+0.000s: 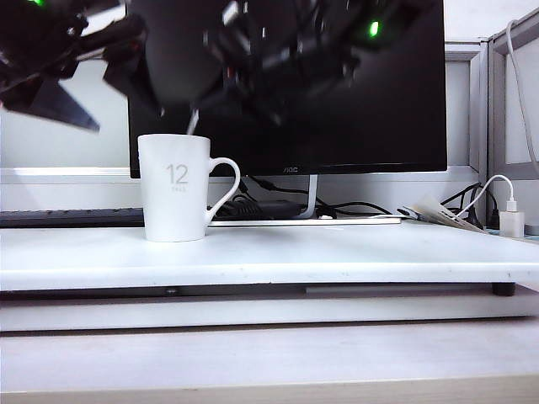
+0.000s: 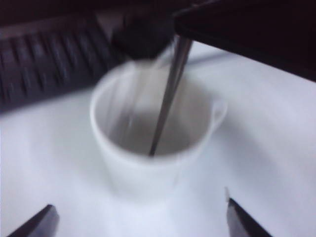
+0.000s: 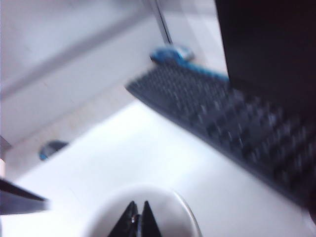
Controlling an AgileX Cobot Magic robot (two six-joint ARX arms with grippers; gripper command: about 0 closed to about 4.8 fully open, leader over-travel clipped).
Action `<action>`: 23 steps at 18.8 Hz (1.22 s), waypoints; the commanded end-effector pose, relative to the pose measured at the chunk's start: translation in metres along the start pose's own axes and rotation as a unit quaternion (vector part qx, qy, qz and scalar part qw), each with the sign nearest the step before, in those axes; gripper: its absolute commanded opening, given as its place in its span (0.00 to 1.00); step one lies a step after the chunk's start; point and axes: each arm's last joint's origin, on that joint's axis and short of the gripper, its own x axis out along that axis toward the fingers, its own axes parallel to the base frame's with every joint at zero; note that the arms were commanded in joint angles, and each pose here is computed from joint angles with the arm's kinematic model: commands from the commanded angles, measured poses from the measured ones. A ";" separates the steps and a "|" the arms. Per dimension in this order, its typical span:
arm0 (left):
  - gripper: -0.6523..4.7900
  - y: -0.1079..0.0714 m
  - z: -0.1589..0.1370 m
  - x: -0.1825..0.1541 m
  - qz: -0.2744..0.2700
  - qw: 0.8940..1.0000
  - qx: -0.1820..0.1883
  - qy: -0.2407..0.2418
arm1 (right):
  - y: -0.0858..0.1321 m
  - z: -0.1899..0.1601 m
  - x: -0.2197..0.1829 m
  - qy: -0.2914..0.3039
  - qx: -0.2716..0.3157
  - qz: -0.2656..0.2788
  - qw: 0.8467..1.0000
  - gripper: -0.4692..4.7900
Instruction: Pick up a spoon and stir the liquid in the cup.
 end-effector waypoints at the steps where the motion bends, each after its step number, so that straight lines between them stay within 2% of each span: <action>1: 1.00 0.000 0.008 -0.002 -0.002 0.999 0.002 -0.036 | 0.015 0.019 -0.009 -0.017 -0.045 0.017 0.999 0.08; 4: 1.00 -0.001 0.007 -0.001 -0.006 1.000 0.002 -0.028 | 0.023 0.033 -0.009 0.053 -0.116 -0.021 0.992 0.08; 9: 1.00 0.000 0.007 -0.001 -0.005 1.000 0.002 -0.027 | 0.029 0.043 -0.005 0.082 -0.183 -0.095 0.975 0.08; 11: 1.00 0.000 0.006 -0.001 -0.005 1.000 0.002 -0.024 | 0.033 0.038 0.002 0.090 -0.214 -0.104 0.967 0.08; 15: 1.00 0.000 0.006 -0.001 -0.004 1.000 0.002 -0.023 | 0.034 0.025 0.022 0.078 -0.222 -0.061 0.970 0.08; 16: 1.00 0.000 0.005 -0.001 0.000 1.000 0.012 -0.018 | 0.036 0.023 0.024 0.078 -0.222 -0.031 0.971 0.08; 17: 1.00 0.000 0.004 -0.002 0.001 0.999 0.031 -0.011 | 0.037 0.021 0.023 0.086 -0.218 -0.028 0.972 0.08; 20: 1.00 0.000 0.001 -0.002 0.001 0.999 0.045 0.001 | 0.037 0.013 0.018 0.140 -0.192 -0.014 0.971 0.08; 22: 1.00 0.000 0.004 -0.007 0.002 0.999 0.046 -0.006 | 0.040 0.006 0.012 0.181 -0.191 0.012 0.965 0.08; 23: 1.00 0.000 0.006 -0.011 0.003 0.999 0.046 -0.013 | 0.040 0.004 0.009 0.200 -0.189 0.005 0.961 0.08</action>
